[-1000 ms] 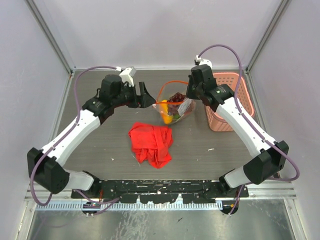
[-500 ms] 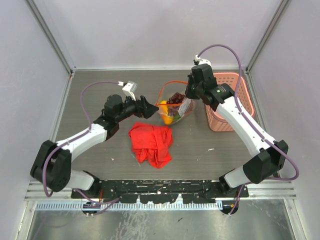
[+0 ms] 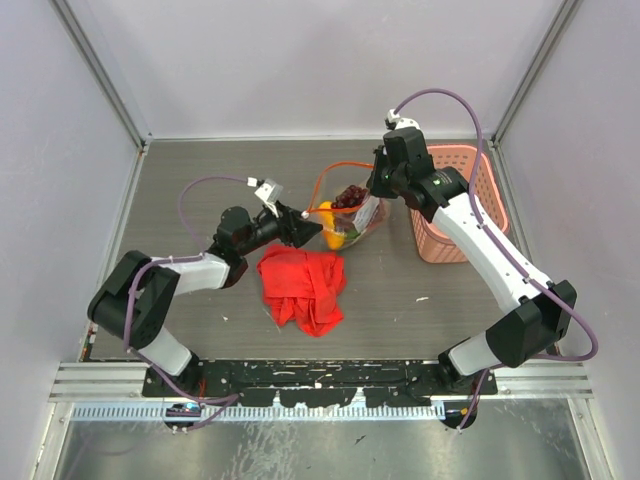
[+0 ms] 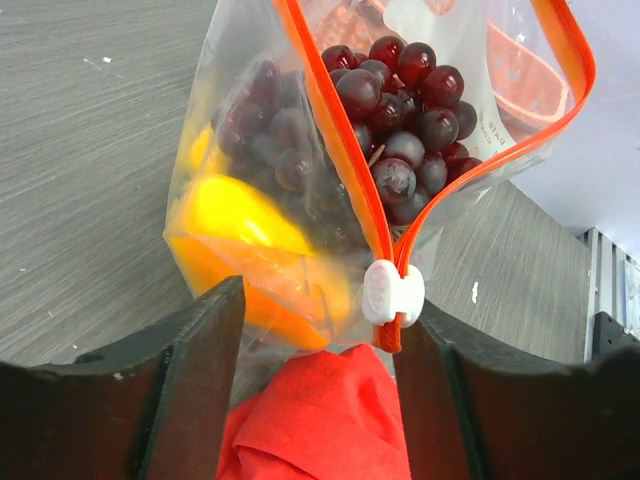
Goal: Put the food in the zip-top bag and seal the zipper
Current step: Zip the zipper food storage bag at the center of the board.
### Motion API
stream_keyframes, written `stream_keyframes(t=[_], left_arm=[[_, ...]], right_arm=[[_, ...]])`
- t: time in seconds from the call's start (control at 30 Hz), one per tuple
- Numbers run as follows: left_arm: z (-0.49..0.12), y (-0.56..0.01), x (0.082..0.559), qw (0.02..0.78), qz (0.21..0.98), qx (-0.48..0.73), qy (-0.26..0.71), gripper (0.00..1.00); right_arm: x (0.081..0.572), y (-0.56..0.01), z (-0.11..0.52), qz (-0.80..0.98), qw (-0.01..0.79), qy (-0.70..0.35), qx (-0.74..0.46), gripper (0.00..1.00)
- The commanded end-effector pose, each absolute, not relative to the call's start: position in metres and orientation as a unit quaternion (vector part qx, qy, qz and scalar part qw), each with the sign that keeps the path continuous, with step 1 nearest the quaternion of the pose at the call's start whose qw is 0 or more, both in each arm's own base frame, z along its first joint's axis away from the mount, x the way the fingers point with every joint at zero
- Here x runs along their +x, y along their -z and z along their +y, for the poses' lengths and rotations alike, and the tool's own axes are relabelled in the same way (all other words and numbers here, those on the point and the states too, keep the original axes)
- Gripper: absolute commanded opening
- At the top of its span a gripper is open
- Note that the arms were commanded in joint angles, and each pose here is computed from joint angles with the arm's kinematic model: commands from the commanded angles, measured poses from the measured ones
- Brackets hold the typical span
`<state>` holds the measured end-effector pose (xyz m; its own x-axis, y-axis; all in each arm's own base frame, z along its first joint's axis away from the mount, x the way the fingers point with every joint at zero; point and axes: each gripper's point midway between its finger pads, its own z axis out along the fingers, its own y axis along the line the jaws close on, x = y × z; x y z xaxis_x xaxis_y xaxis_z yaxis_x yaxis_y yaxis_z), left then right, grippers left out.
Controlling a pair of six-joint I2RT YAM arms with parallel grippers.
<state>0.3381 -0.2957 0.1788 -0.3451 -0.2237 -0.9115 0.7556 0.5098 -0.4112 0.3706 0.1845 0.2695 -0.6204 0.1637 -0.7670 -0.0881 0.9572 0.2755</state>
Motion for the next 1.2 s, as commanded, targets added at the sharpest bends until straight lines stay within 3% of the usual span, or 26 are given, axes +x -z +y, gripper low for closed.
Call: stream_keyframes(t=[0.0, 0.1, 0.47, 0.5, 0.9, 1.17], left_arm=[[-0.305, -0.224, 0.343, 0.606, 0.600, 0.236, 0.466, 0.56], [-0.306, -0.232, 0.345, 0.618, 0.587, 0.237, 0.466, 0.48], [-0.306, -0.270, 0.337, 0.640, 0.546, 0.255, 0.478, 0.01], [-0.306, -0.272, 0.335, 0.640, 0.544, 0.256, 0.479, 0.00], [-0.301, -0.250, 0.330, 0.624, 0.568, 0.259, 0.470, 0.01], [-0.313, -0.239, 0.334, 0.602, 0.569, 0.264, 0.495, 0.35]], right_arm=[[0.380, -0.299, 0.190, 0.862, 0.475, -0.174, 0.027, 0.00], [0.378, -0.296, 0.187, 0.864, 0.473, -0.171, 0.028, 0.00], [0.378, -0.288, 0.135, 0.875, 0.463, -0.122, 0.080, 0.00], [0.378, -0.287, 0.132, 0.876, 0.460, -0.120, 0.084, 0.00], [0.378, -0.267, 0.116, 0.890, 0.420, -0.136, 0.113, 0.00], [0.382, -0.268, 0.132, 0.889, 0.412, -0.173, 0.103, 0.00]])
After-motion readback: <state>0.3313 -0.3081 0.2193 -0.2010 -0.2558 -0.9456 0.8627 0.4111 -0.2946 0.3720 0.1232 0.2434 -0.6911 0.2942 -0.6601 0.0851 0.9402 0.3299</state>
